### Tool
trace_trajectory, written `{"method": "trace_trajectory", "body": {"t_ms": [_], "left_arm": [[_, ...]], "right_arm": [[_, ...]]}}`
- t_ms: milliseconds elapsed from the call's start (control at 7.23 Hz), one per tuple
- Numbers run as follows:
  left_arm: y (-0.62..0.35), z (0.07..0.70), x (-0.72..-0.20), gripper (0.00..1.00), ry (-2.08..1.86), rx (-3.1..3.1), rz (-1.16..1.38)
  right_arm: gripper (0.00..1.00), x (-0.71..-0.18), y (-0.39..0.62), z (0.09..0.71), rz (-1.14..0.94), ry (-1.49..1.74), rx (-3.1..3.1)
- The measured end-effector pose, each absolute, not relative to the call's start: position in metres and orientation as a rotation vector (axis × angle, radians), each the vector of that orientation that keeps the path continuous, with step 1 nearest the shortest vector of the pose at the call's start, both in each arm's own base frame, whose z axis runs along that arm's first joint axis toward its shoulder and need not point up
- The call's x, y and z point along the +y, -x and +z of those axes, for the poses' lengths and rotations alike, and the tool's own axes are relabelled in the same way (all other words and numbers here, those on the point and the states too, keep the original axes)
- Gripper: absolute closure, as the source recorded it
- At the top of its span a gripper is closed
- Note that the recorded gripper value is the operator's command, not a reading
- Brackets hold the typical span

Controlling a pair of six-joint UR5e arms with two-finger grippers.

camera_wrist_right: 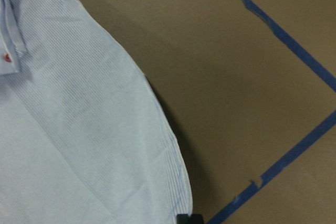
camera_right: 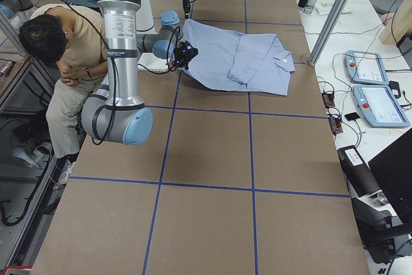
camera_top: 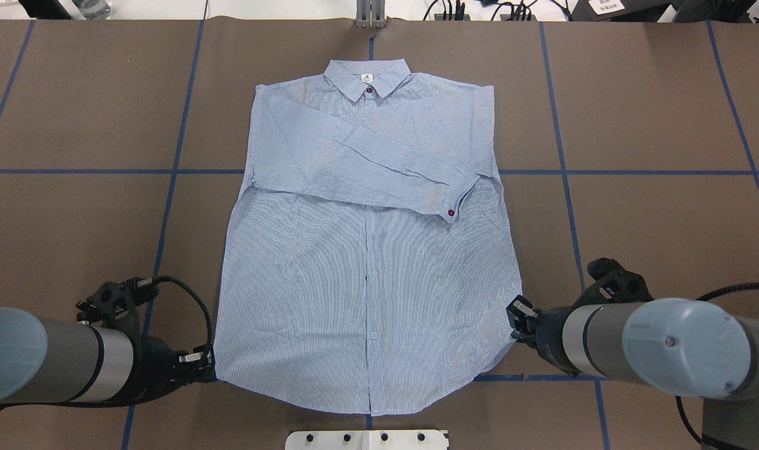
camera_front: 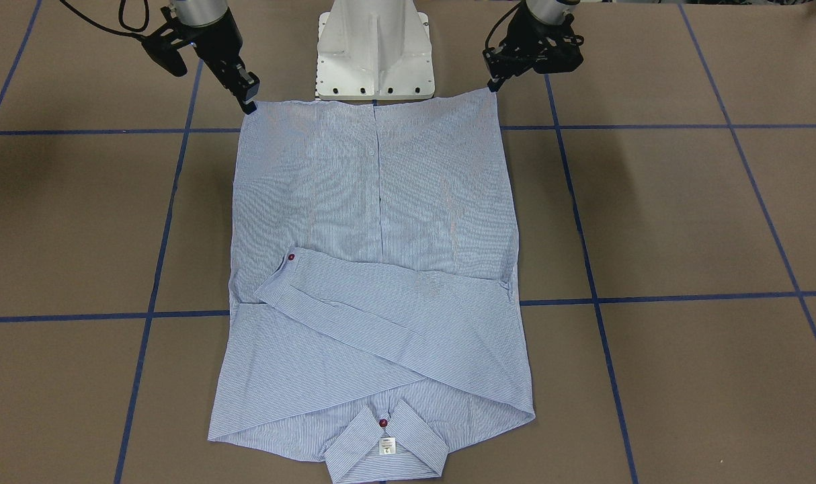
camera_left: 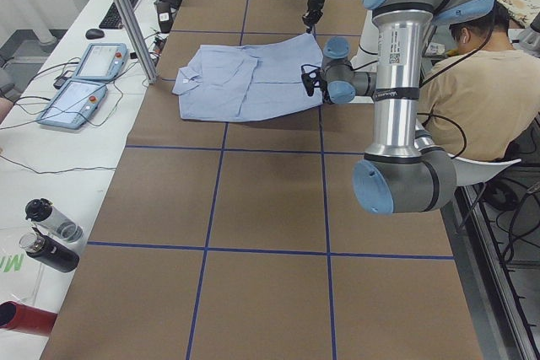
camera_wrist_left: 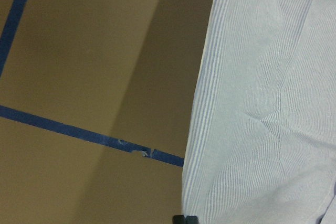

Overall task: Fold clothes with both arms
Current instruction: 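Grasp both hem corners and lift them toward the collar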

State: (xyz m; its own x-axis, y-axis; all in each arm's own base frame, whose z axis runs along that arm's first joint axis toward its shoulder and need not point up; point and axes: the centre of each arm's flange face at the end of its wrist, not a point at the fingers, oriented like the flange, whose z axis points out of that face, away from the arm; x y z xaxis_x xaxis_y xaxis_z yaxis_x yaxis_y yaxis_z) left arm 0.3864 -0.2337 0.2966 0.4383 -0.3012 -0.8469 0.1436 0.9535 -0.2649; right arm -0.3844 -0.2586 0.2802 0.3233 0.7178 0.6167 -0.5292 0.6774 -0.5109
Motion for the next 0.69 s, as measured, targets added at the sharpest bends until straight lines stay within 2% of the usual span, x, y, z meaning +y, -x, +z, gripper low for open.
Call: {"method": "trace_trajectory", "body": {"t_ms": [277, 691], "left_arm": [[-0.374, 0.298, -0.282, 1.0, 0.089, 1.09, -0.296], [-0.344, 0.3, -0.391, 1.0, -0.008, 1.097, -0.329]], "right_arm": [[1.0, -0.32, 0.368, 0.267, 0.901, 0.273, -0.958], [1.0, -0.4, 0.362, 0.275, 0.937, 0.196, -0.942]]}}
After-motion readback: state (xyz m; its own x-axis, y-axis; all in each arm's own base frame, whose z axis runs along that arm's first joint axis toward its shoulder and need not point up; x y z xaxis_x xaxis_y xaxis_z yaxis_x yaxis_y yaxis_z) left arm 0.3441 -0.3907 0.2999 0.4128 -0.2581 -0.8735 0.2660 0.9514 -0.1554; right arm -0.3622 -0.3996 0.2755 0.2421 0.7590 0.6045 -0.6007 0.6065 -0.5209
